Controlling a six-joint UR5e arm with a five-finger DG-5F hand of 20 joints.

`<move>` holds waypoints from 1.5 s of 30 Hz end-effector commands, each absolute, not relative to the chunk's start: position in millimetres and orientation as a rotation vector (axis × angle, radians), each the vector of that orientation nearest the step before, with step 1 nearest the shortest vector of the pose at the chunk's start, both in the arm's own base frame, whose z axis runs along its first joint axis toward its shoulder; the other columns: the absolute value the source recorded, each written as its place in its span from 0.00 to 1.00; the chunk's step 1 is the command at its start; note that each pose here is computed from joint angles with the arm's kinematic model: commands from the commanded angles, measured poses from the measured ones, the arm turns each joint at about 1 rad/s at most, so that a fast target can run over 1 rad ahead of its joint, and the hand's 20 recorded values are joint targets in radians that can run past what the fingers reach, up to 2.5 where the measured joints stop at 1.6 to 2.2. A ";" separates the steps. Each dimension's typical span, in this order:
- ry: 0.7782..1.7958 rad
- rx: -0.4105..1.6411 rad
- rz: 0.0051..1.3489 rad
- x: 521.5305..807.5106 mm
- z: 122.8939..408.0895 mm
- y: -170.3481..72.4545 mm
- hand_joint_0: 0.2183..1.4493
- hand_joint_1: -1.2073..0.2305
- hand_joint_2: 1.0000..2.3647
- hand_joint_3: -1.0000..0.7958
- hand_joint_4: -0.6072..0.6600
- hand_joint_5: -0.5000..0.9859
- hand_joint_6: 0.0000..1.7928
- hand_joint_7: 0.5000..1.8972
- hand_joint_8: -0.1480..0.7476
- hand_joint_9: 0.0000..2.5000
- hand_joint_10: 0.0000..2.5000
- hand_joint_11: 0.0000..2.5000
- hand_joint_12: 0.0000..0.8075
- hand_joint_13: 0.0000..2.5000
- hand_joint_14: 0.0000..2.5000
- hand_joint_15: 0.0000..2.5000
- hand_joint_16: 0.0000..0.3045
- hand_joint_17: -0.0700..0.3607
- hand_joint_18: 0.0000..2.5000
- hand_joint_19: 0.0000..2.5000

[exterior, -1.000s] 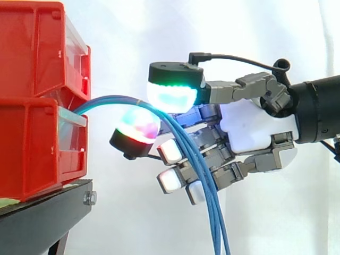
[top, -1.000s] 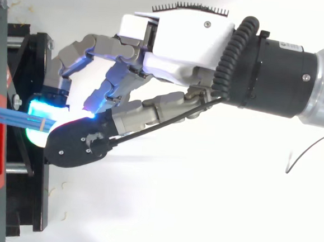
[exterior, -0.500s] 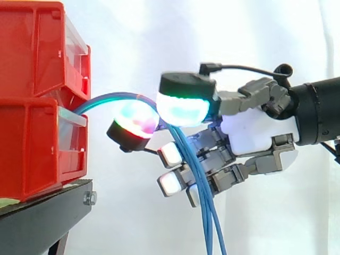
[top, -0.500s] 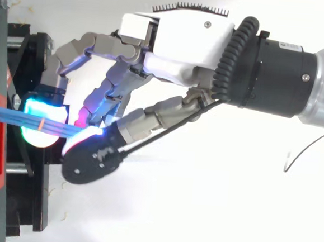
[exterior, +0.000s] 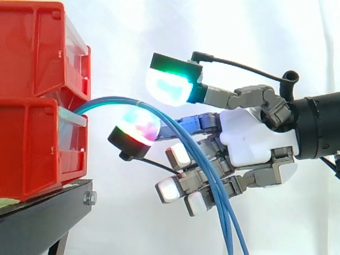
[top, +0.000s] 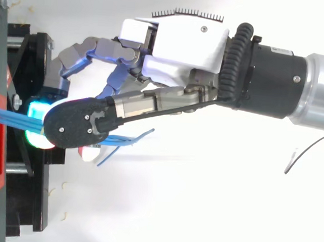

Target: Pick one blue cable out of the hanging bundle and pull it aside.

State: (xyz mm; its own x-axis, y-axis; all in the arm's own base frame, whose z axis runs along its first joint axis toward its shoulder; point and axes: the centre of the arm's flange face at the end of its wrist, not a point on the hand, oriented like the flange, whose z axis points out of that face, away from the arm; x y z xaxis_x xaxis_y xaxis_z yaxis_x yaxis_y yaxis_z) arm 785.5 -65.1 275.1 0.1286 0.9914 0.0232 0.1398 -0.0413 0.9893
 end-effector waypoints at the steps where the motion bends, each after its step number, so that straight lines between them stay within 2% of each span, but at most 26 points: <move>1: 1.199 1.394 1.066 785.6 275.7 -66.1 0.29 0.46 0.00 0.32 0.45 0.30 0.48 0.25 0.44 0.49 0.01 0.21 0.43 0.36 0.01 0.21 0.16 0.41 0.31 0.30; 6: 1.202 1.391 1.065 785.7 275.7 -64.9 0.30 0.34 0.01 0.39 0.48 0.29 0.48 0.23 0.48 0.48 0.01 0.20 0.47 0.38 0.01 0.21 0.18 0.45 0.34 0.28; 10: 1.200 1.389 1.065 786.0 275.9 -66.1 0.33 0.26 0.01 0.42 0.48 0.28 0.50 0.21 0.46 0.46 0.01 0.22 0.46 0.37 0.01 0.22 0.17 0.43 0.33 0.29; 13: 1.203 1.384 1.061 785.7 277.0 -65.1 0.36 0.23 0.01 0.45 0.40 0.28 0.51 0.20 0.43 0.45 0.01 0.23 0.42 0.37 0.01 0.22 0.16 0.41 0.32 0.29; 15: 1.206 1.384 1.061 785.6 276.9 -64.9 0.41 0.21 0.01 0.46 0.33 0.27 0.52 0.24 0.43 0.45 0.01 0.23 0.41 0.36 0.01 0.22 0.15 0.40 0.32 0.28; 16: 1.206 1.383 1.060 785.6 276.9 -64.9 0.43 0.20 0.01 0.44 0.31 0.27 0.52 0.29 0.42 0.45 0.01 0.23 0.41 0.36 0.01 0.22 0.15 0.40 0.32 0.29; 19: 1.206 1.383 1.060 785.6 276.9 -64.9 0.49 0.20 0.01 0.34 0.29 0.27 0.52 0.37 0.42 0.47 0.01 0.24 0.41 0.37 0.01 0.23 0.15 0.40 0.31 0.29; 21: 1.206 1.384 1.061 785.6 276.9 -64.9 0.50 0.20 0.00 0.32 0.29 0.27 0.53 0.40 0.43 0.48 0.01 0.24 0.40 0.38 0.01 0.23 0.15 0.39 0.31 0.29; 25: 1.204 1.385 1.060 785.5 276.9 -65.1 0.49 0.20 0.00 0.29 0.26 0.27 0.53 0.37 0.42 0.49 0.01 0.24 0.40 0.38 0.01 0.23 0.14 0.39 0.32 0.29; 27: 1.203 1.384 1.061 785.8 277.6 -65.1 0.45 0.21 0.00 0.29 0.30 0.28 0.53 0.31 0.42 0.49 0.01 0.24 0.40 0.39 0.01 0.22 0.14 0.39 0.33 0.28; 28: 1.202 1.383 1.062 786.1 278.3 -65.0 0.40 0.24 0.00 0.28 0.39 0.28 0.53 0.24 0.43 0.50 0.01 0.24 0.42 0.39 0.01 0.22 0.15 0.40 0.33 0.28; 29: 1.203 1.382 1.063 786.1 278.3 -64.9 0.37 0.26 0.00 0.28 0.43 0.28 0.52 0.21 0.43 0.50 0.01 0.24 0.41 0.39 0.01 0.22 0.15 0.40 0.33 0.28; 31: 1.203 1.382 1.063 786.2 278.3 -63.8 0.33 0.31 0.00 0.28 0.47 0.29 0.51 0.23 0.45 0.52 0.01 0.24 0.42 0.39 0.01 0.22 0.15 0.40 0.33 0.29; 35: 1.206 1.385 1.058 786.1 276.3 -60.8 0.32 0.35 0.00 0.28 0.47 0.30 0.51 0.23 0.45 0.52 0.01 0.24 0.43 0.40 0.01 0.23 0.15 0.41 0.33 0.30; 37: 1.202 1.385 1.060 786.1 277.6 -61.0 0.32 0.35 0.00 0.32 0.45 0.30 0.51 0.23 0.45 0.52 0.01 0.24 0.43 0.40 0.01 0.23 0.15 0.41 0.34 0.31; 42: 1.200 1.379 1.065 787.0 278.7 -59.5 0.34 0.27 0.01 0.40 0.45 0.30 0.51 0.21 0.46 0.52 0.01 0.24 0.44 0.40 0.01 0.23 0.16 0.42 0.35 0.30; 45: 1.203 1.379 1.066 786.8 278.0 -58.4 0.36 0.22 0.01 0.41 0.46 0.30 0.51 0.21 0.45 0.51 0.01 0.24 0.43 0.40 0.01 0.23 0.15 0.40 0.34 0.29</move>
